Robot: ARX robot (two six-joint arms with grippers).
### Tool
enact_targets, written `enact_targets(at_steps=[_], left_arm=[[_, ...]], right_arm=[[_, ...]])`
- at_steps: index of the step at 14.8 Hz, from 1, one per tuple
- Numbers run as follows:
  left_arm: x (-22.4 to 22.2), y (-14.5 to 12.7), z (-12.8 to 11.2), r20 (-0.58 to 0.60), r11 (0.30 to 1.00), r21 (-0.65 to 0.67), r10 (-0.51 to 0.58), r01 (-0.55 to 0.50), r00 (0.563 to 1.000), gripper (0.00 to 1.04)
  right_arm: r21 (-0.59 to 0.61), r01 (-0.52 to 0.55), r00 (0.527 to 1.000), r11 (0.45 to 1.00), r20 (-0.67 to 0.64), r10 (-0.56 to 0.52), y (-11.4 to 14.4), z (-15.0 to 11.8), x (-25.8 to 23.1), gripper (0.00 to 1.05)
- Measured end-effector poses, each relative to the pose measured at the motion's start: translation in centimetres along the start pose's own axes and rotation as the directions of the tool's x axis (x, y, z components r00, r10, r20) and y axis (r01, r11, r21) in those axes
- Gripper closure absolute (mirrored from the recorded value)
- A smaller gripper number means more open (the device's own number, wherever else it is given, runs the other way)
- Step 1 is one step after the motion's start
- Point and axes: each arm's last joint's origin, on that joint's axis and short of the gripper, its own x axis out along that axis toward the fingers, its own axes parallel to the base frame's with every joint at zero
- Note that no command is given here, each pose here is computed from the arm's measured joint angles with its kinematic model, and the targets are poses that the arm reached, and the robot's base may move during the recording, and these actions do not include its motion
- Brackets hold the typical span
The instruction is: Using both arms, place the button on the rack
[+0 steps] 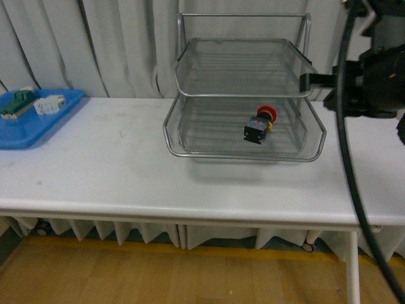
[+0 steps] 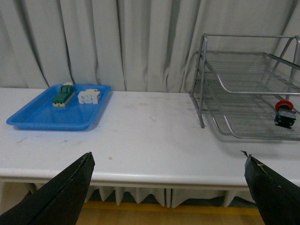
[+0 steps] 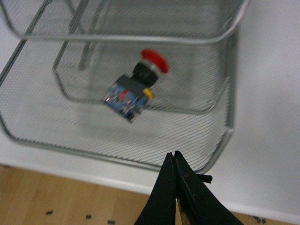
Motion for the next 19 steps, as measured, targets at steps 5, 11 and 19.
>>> enact_targets(at_steps=[5,11,19], left_arm=[[0.0,0.0,0.0,0.0,1.0,0.0,0.0,0.0,1.0,0.07],[0.0,0.0,0.0,0.0,1.0,0.0,0.0,0.0,1.0,0.07],[0.0,0.0,0.0,0.0,1.0,0.0,0.0,0.0,1.0,0.07]], right_arm=[[-0.108,-0.121,0.971,0.987,-0.221,0.095,3.1,-3.3,1.8,1.03],[-0.14,-0.195,0.933,0.971,-0.332,0.139,5.1,-4.8,6.1,1.03],[-0.223,-0.227,0.92,0.948,-0.368,0.134,5.8,-5.0,10.5,1.03]])
